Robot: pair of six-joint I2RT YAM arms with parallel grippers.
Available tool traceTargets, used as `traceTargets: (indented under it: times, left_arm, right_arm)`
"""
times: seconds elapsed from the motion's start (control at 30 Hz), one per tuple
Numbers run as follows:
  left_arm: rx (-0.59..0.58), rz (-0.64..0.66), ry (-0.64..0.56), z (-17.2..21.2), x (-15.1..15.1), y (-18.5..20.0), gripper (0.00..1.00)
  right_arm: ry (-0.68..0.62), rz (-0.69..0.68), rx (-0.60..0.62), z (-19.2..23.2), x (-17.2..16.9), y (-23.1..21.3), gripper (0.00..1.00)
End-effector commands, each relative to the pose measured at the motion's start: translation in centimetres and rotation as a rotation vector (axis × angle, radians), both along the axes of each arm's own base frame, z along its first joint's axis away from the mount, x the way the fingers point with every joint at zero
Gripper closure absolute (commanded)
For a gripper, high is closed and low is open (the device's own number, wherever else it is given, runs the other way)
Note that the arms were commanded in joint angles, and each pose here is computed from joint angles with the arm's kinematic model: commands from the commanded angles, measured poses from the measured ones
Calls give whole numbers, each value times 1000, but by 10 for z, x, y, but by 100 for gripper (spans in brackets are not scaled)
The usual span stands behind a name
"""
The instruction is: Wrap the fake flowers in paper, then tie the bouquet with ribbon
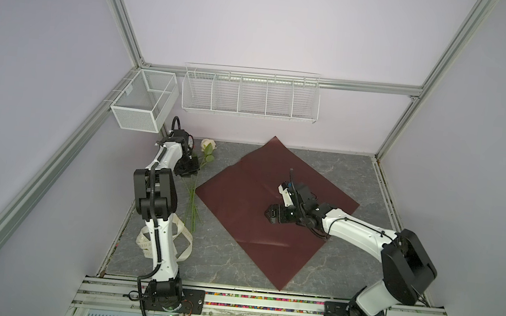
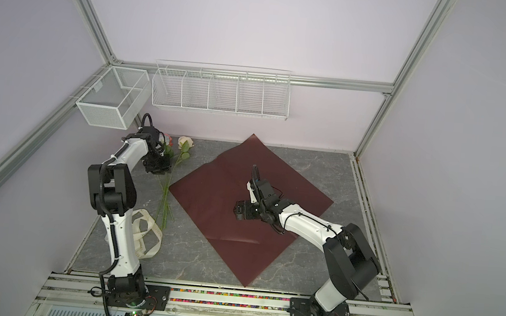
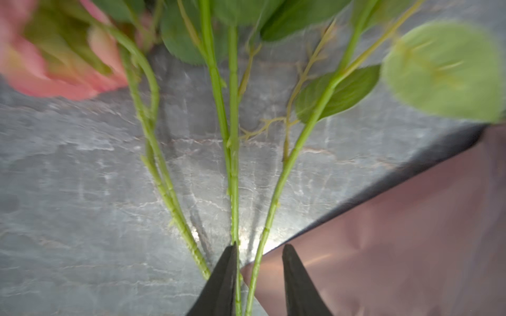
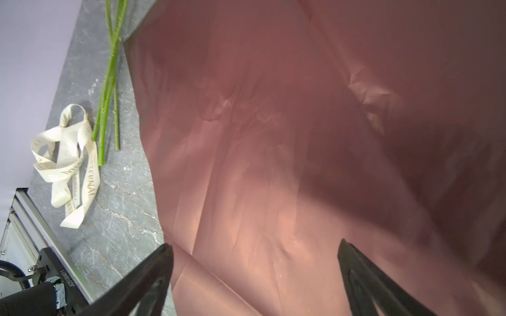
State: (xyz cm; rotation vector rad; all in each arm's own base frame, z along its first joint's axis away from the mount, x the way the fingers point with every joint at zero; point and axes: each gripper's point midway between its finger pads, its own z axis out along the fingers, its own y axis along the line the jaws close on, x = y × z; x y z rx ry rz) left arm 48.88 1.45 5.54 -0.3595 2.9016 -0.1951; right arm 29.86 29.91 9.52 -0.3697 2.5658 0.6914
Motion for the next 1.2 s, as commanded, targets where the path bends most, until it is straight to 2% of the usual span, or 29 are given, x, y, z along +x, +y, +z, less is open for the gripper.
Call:
traceTargets:
  times: [0.0, 0.27, 0.37, 0.6, 0.9, 1.17]
  left_arm:
    - [-15, -30, 48, -2, -9, -3, 70]
    - [-7, -53, 67, -15, -7, -6, 70]
    - [8, -78, 92, -19, -8, -10, 78]
    - [48, -108, 127, -25, -10, -13, 80]
    - [126, -153, 117, -6, -14, -20, 82]
    - [161, -166, 188, -23, -23, -14, 82]
  right_arm:
    - [23, -1, 22, -7, -1, 8, 4]
    - [42, -7, 6, -16, 0, 8, 4]
    - [43, -12, -1, -18, -1, 6, 4]
    - [55, -11, -8, -22, -4, 4, 4]
    - [22, 4, -11, -8, -5, 1, 4]
    - [-9, -1, -19, 7, -13, -11, 4]
